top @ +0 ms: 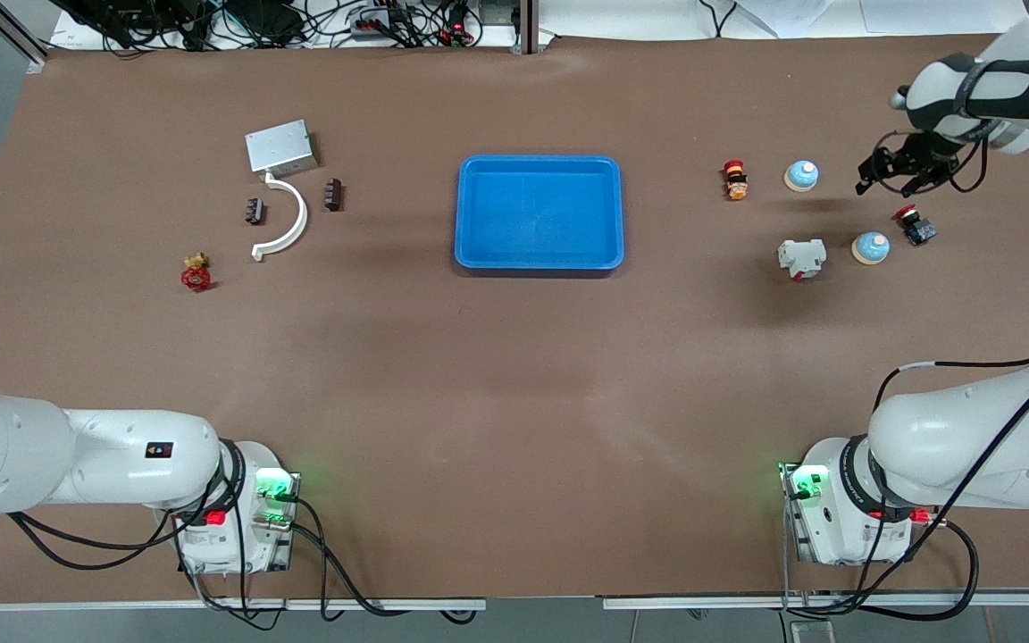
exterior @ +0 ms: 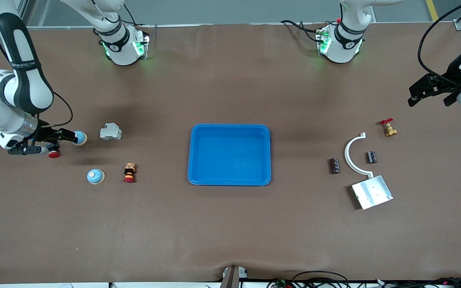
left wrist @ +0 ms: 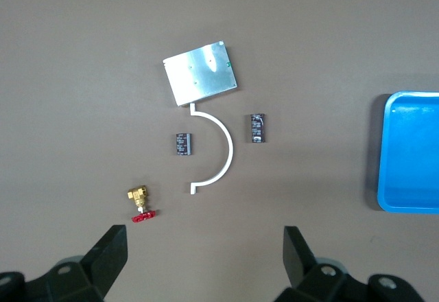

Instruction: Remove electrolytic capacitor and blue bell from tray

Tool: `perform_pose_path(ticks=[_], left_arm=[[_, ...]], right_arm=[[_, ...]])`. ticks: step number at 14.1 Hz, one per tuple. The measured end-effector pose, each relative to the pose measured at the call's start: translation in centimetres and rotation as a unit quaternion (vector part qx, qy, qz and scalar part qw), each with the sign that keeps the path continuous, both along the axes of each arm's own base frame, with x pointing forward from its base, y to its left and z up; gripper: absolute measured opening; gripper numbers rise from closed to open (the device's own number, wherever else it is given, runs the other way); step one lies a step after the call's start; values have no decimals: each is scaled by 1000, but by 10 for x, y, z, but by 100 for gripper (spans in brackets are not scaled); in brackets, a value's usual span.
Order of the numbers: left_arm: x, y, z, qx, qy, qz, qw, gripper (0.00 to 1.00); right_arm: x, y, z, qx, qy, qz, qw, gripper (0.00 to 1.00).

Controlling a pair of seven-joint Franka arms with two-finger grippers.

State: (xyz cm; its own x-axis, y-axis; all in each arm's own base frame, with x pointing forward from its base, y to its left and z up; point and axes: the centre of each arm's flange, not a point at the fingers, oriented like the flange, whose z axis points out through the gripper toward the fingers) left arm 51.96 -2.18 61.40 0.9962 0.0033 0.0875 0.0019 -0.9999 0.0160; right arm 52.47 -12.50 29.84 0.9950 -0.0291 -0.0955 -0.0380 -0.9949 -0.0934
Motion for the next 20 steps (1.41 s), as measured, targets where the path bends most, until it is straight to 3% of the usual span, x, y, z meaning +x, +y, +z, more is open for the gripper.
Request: perform_pose_path(ticks=[4,9,17,20], left_arm=[[-14,0,-1,0,-11,0,1000,100],[-16,0,-1,0,-11,0,1000,100],[-15,0,8,0,-20,0,1000,100],[-15,0,8,0,-20,0,1000,100]], right_arm=[[17,17,40,-3,7,-8,1000,100],[46,17,107,-36,-7,23,999,100],[61,42,197,-36,10,9,999,100],[69,63,236,-41,-13,9,999,100]])
